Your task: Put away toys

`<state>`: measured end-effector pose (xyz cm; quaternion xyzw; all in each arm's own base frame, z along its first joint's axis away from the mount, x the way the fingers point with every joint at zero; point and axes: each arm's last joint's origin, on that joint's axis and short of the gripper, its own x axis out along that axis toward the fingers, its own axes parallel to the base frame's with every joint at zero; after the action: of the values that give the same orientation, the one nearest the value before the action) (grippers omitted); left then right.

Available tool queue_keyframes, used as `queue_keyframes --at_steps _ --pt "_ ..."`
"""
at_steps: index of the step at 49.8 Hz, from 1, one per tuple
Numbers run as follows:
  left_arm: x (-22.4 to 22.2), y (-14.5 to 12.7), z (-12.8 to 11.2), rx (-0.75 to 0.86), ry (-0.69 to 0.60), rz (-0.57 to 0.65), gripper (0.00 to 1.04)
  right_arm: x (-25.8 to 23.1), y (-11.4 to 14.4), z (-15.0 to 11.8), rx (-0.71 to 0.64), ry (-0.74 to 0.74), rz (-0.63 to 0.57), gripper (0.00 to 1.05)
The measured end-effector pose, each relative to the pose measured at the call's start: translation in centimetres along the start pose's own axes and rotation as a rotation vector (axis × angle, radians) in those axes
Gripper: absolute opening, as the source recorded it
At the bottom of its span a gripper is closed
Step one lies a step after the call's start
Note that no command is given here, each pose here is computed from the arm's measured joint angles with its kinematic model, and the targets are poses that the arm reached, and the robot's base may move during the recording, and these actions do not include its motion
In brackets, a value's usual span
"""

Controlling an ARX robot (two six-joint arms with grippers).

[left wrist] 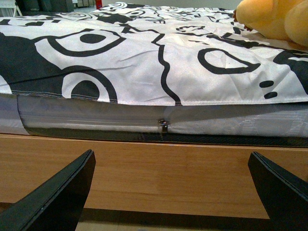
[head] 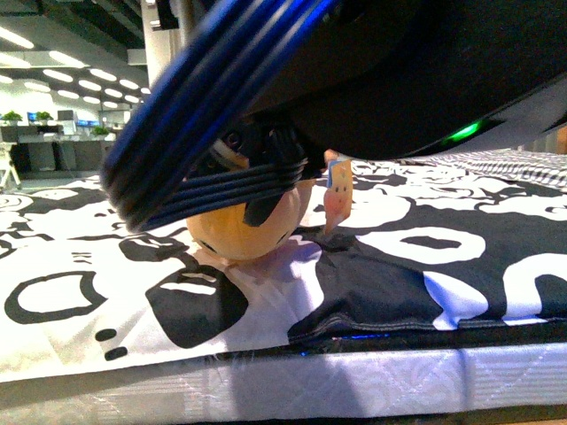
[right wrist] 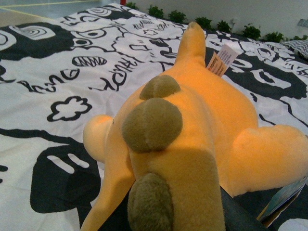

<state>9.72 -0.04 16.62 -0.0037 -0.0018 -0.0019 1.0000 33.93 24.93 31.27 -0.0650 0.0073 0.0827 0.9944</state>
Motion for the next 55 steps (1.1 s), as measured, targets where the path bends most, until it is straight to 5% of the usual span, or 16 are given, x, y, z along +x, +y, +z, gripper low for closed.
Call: queue_keyframes --at_steps 29,46,55 --pt "0.0 0.0 0.0 0.0 0.0 0.0 0.99 -4.1 -7.5 7.1 0.13 -0.172 0.0 0.19" --pt "0.0 0.0 0.0 0.0 0.0 0.0 0.99 -10.7 -15.1 6.1 0.184 -0.242 0.061 0.19" --pt "0.0 0.0 0.0 0.0 0.0 0.0 0.99 -16.3 -17.9 3.2 0.218 -0.262 0.066 0.19"
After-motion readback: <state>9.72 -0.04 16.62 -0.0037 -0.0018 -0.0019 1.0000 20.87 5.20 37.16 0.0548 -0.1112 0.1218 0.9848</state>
